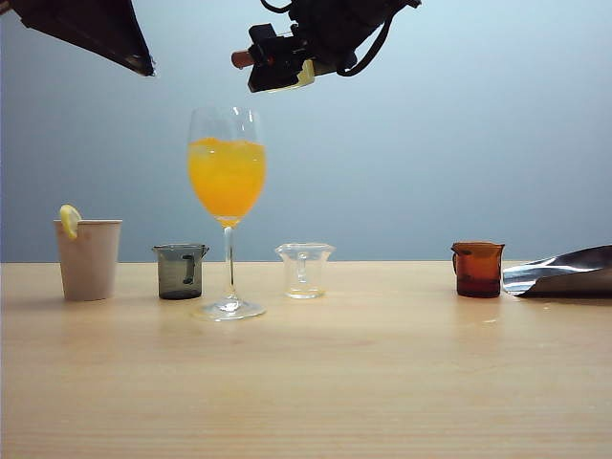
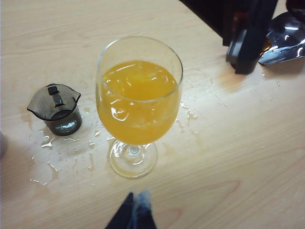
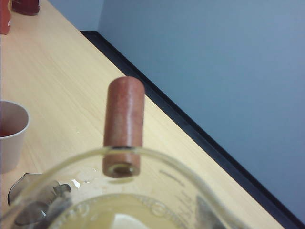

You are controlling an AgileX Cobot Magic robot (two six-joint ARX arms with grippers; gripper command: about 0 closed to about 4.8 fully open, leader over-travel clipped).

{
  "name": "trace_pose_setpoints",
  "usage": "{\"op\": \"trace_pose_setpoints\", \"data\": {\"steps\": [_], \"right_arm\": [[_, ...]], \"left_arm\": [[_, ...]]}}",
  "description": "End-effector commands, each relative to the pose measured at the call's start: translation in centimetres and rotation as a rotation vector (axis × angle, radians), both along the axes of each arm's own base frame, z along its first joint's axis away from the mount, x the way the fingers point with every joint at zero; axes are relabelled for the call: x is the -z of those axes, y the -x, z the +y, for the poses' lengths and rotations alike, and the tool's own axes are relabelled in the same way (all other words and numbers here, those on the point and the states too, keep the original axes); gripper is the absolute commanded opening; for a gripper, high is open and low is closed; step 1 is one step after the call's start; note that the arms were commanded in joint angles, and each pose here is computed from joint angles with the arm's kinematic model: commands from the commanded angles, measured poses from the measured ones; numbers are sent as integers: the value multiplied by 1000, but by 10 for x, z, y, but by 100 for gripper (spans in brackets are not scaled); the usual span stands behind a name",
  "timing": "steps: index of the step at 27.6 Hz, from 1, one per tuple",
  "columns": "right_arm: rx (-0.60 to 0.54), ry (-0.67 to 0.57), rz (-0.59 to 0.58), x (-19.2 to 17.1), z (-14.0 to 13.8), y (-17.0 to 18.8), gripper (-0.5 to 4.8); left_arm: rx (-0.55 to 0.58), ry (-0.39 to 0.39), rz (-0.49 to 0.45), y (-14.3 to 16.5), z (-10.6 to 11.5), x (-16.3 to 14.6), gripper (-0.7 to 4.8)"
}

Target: Pick up the third measuring cup from the left, pour the pineapple juice inside into the goblet, and finally put the measuring cup back in its original place.

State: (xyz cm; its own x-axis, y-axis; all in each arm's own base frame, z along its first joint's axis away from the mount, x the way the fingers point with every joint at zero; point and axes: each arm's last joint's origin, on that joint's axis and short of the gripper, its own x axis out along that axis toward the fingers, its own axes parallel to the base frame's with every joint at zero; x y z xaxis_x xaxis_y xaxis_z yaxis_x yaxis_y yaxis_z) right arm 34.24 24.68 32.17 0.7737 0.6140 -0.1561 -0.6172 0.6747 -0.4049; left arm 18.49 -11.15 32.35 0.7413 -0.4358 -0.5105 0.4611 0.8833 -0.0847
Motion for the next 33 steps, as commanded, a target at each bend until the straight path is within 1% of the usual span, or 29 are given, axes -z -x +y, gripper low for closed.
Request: {"op": "trace_pose_setpoints", "data": {"steps": [1,6,15,20,25,33], "right_arm": [[-21,-3,-48,-8,4,3,198],[-34,10,-68,-8,7,6,198],[-55,87,-133,-8,10,8,198],[-63,98,-169,-10,12,9,198],[-71,151,-212,-10,12,9,198],[-77,186,-252,-11,12,9,198]], "left_arm": [[2,7,-17,0,0,-3,-5],[2,7,-18,0,0,-3,-5],[2,7,-17,0,0,-3,-5],[2,7,-17,0,0,-3,-5],[2,7,-17,0,0,-3,-5],[2,7,-17,0,0,-3,-5]]}}
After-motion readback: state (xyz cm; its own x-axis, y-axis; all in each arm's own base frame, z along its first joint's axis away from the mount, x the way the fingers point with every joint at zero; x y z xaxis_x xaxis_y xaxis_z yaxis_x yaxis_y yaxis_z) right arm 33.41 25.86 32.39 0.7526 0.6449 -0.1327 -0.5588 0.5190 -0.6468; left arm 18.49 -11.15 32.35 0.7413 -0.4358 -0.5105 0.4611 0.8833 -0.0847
